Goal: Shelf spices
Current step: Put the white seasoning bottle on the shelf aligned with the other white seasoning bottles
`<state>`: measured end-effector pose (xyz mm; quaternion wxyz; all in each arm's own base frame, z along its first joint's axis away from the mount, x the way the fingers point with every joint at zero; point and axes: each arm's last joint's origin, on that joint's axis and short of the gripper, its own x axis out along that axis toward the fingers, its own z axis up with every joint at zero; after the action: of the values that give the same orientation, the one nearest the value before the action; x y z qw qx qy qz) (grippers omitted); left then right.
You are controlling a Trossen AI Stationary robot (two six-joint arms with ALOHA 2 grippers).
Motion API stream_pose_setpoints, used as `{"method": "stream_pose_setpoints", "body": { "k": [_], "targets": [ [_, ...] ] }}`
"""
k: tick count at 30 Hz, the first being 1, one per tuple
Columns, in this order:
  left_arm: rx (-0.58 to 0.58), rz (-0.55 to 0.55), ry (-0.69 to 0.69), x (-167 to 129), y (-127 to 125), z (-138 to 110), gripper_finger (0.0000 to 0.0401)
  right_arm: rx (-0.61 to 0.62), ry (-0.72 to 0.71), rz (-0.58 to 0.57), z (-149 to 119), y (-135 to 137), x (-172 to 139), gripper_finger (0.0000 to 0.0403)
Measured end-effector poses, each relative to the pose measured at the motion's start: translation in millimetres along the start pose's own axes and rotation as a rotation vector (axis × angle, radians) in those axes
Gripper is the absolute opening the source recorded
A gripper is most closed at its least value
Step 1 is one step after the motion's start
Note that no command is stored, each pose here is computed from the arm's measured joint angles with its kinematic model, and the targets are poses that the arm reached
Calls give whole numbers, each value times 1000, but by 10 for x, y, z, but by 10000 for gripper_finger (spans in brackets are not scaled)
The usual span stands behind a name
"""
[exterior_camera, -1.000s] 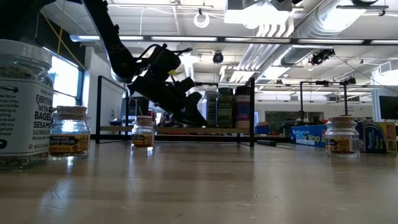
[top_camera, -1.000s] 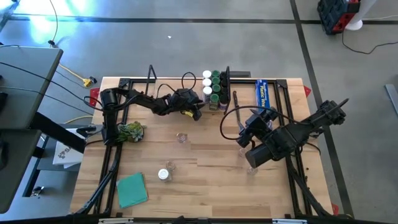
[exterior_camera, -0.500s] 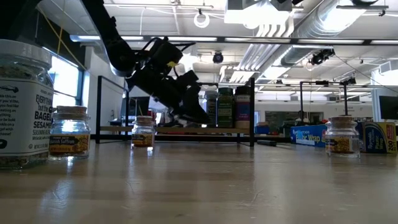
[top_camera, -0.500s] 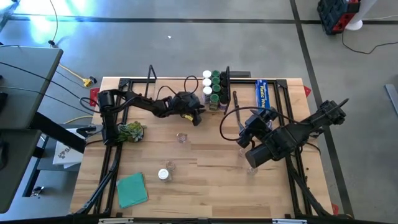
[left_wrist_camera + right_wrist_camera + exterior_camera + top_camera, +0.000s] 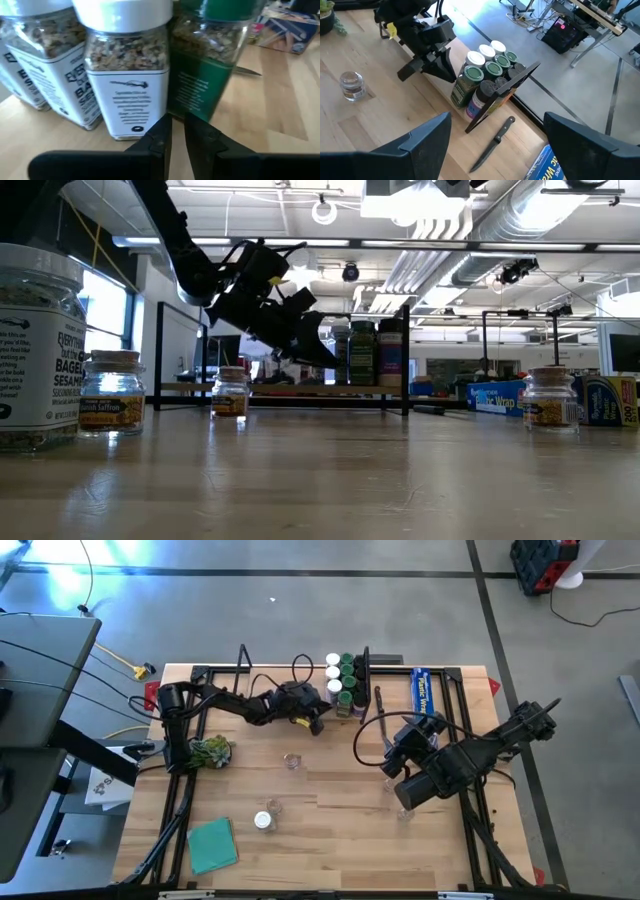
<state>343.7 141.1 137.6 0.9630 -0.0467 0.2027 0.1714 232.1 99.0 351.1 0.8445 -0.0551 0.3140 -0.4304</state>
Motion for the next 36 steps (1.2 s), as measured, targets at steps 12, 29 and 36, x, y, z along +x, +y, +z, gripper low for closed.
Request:
{"method": "stream_pose_setpoints", "body": {
  "k": [12, 29, 36],
  "targets": [
    [-27, 24, -61, -2, 6, 59, 8, -18, 2, 1, -1, 1, 0, 312],
    [-37, 89, -60, -6, 87, 57, 7, -18, 20, 10, -6, 3, 0, 312],
    [-30, 90, 86, -135, 67, 61, 7, -24, 72, 36, -21, 10, -1, 312]
  ]
}}
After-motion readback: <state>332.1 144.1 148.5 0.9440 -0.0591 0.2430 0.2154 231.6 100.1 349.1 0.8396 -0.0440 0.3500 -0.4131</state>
